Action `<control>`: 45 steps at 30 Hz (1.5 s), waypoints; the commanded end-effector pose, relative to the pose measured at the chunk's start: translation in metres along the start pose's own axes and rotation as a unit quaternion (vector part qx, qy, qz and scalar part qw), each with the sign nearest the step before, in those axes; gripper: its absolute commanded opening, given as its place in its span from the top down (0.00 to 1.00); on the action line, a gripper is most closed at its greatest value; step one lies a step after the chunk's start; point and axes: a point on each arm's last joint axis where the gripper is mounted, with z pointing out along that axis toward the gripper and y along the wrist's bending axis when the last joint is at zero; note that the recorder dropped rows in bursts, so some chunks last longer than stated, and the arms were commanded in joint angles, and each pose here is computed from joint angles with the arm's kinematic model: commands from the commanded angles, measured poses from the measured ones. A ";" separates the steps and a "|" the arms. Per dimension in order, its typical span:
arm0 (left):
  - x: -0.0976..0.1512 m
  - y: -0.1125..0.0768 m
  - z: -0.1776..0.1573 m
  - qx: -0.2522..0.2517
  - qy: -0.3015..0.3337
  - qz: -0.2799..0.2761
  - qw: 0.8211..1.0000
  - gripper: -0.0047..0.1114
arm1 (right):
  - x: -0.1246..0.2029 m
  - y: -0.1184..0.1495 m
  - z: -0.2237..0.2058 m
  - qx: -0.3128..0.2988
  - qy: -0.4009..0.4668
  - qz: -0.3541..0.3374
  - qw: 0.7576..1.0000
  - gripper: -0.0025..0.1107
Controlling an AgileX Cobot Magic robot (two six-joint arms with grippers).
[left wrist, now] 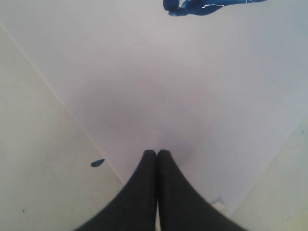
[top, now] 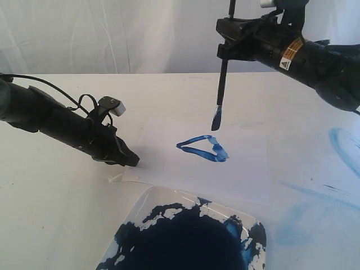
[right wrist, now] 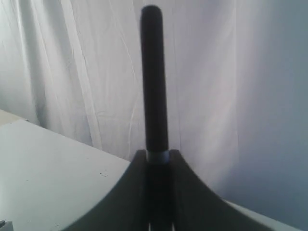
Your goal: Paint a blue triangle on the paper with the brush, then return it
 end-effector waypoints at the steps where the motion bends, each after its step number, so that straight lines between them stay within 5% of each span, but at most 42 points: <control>1: 0.001 -0.002 0.000 0.002 0.001 0.000 1.000 0.96 | 0.011 -0.002 0.004 -0.011 -0.021 -0.017 1.000 0.98; 32: 0.001 -0.002 0.000 0.002 0.001 0.000 1.000 0.96 | 0.039 -0.009 0.008 0.004 0.010 0.033 0.999 0.98; 45: 0.001 -0.002 0.000 0.002 0.001 0.000 1.000 0.96 | 0.028 -0.005 0.004 0.003 0.046 0.019 0.999 0.98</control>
